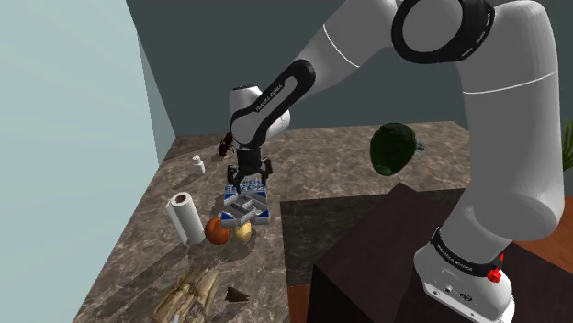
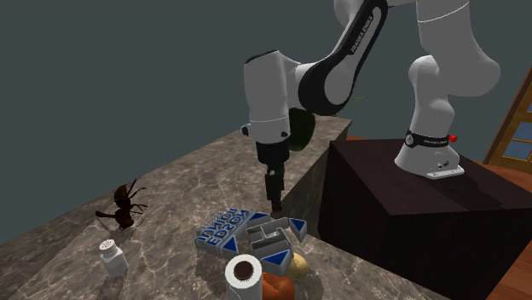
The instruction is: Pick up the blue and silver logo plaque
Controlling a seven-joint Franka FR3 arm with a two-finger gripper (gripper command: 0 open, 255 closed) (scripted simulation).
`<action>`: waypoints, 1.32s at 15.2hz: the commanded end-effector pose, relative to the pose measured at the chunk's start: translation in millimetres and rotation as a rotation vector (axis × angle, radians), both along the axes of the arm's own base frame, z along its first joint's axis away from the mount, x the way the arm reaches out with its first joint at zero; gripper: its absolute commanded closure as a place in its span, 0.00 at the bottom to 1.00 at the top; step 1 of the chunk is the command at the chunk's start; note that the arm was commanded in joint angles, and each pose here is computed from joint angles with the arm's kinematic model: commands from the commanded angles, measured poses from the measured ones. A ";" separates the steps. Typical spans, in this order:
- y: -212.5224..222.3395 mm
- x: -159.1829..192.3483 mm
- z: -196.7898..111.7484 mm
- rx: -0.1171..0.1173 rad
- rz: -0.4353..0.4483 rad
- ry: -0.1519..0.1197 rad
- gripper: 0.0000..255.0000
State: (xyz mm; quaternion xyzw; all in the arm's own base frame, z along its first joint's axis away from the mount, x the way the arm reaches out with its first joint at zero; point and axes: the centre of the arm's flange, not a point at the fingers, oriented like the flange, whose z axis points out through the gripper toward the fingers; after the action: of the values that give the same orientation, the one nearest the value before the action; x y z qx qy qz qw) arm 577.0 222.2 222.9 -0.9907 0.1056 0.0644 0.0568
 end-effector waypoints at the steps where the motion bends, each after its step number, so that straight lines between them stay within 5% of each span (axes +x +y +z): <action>1: 11.9 11.6 -22.8 0.013 -0.022 0.014 0.00; 5: 33.3 35.2 -61.7 0.038 -0.062 0.038 0.00; 14: 33.3 35.1 -101.7 0.038 -0.062 0.038 0.00; 15: 33.6 35.2 -101.6 0.038 -0.062 0.038 1.00; 20: 33.9 36.1 -101.4 0.038 -0.061 0.038 1.00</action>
State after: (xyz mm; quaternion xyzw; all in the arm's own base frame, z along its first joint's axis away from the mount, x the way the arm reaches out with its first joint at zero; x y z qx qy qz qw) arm 614.0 255.2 122.9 -0.9842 0.1370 0.0827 0.0757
